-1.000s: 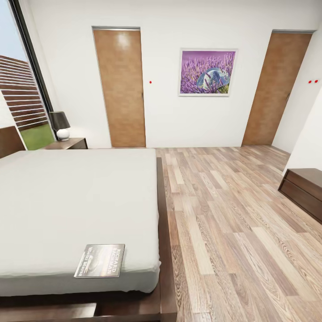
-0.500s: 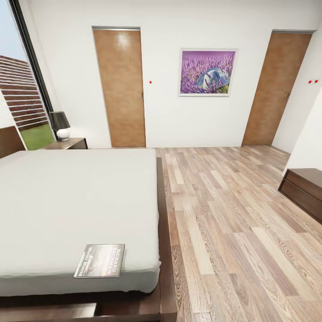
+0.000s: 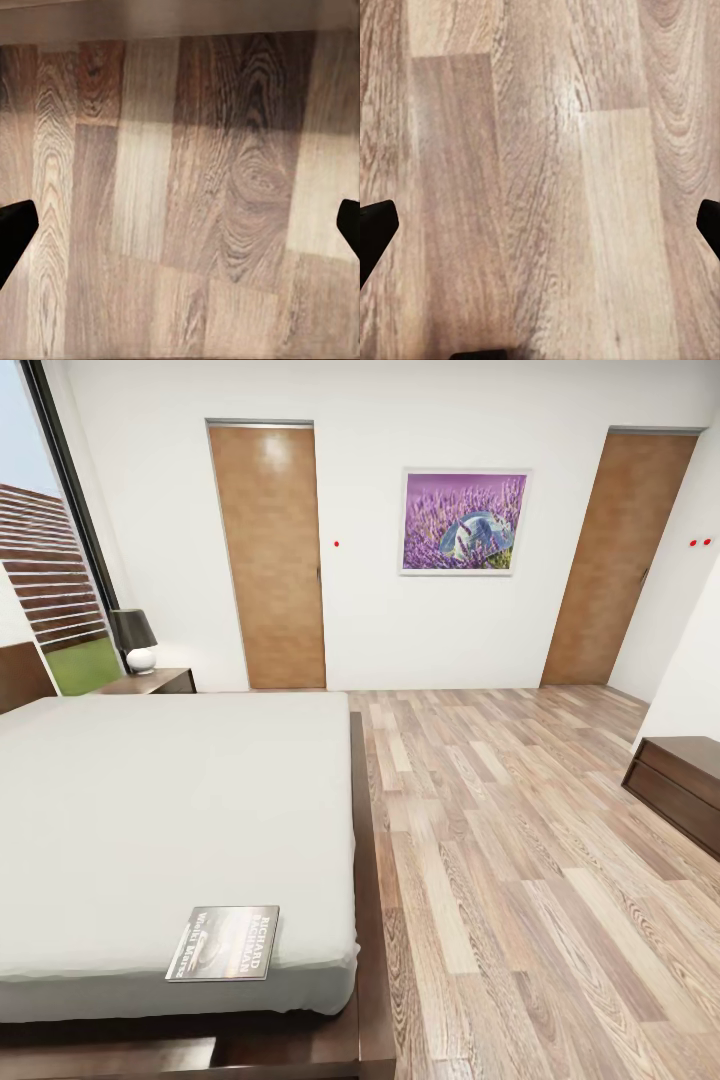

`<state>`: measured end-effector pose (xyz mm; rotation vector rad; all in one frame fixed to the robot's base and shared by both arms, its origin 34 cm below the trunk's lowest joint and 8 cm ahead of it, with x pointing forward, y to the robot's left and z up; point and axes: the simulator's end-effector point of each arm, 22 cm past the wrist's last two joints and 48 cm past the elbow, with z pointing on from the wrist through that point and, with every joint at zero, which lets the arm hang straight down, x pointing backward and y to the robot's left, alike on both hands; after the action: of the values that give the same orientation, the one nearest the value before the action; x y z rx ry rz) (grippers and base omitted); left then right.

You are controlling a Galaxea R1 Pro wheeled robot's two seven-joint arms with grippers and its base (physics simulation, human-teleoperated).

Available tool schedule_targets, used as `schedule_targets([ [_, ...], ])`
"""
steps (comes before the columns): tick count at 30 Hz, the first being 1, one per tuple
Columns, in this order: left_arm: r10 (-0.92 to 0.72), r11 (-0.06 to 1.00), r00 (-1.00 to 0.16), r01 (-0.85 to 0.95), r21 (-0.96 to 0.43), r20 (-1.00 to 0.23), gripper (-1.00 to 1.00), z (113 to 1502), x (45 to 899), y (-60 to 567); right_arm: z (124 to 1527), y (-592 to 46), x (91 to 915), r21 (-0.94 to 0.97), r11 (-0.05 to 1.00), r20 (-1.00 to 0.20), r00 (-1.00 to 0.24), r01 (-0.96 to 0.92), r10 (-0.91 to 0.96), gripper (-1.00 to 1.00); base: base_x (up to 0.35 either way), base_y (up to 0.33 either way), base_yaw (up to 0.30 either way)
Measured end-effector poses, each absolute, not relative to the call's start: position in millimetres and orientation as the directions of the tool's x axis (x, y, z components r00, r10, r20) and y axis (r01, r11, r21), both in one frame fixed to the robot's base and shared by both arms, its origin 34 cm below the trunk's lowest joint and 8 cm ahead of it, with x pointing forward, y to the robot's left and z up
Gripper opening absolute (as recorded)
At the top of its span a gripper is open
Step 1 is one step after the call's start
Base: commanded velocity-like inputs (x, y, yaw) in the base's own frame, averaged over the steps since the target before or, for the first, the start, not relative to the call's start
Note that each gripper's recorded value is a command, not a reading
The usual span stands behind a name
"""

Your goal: In the bedroom, move the book from the bed onto either nightstand, and place the two sandals side by side next to the bed.

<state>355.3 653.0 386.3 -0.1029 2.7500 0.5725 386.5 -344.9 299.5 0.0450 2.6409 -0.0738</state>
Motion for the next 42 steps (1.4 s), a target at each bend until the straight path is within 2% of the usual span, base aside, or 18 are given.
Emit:
schedule_targets([
  [20, -0.01, 0.946, -0.968, -0.091, 0.311, -0.252, 1.0, 344.8, 306.5, 601.9, 298.4, -344.9, 384.2, -0.045, 0.998, -0.475, -0.88, 0.044, 0.018, 1.0, 0.0, 0.0, 0.0],
  [42, -0.013, 0.962, -0.97, -0.078, 0.263, -0.241, 1.0, 325.3, 301.7, 563.2, 297.3, -343.9, 382.2, -0.044, 0.998, -0.47, -0.882, 0.043, 0.017, 1.0, -0.006, 0.0, 0.0],
])
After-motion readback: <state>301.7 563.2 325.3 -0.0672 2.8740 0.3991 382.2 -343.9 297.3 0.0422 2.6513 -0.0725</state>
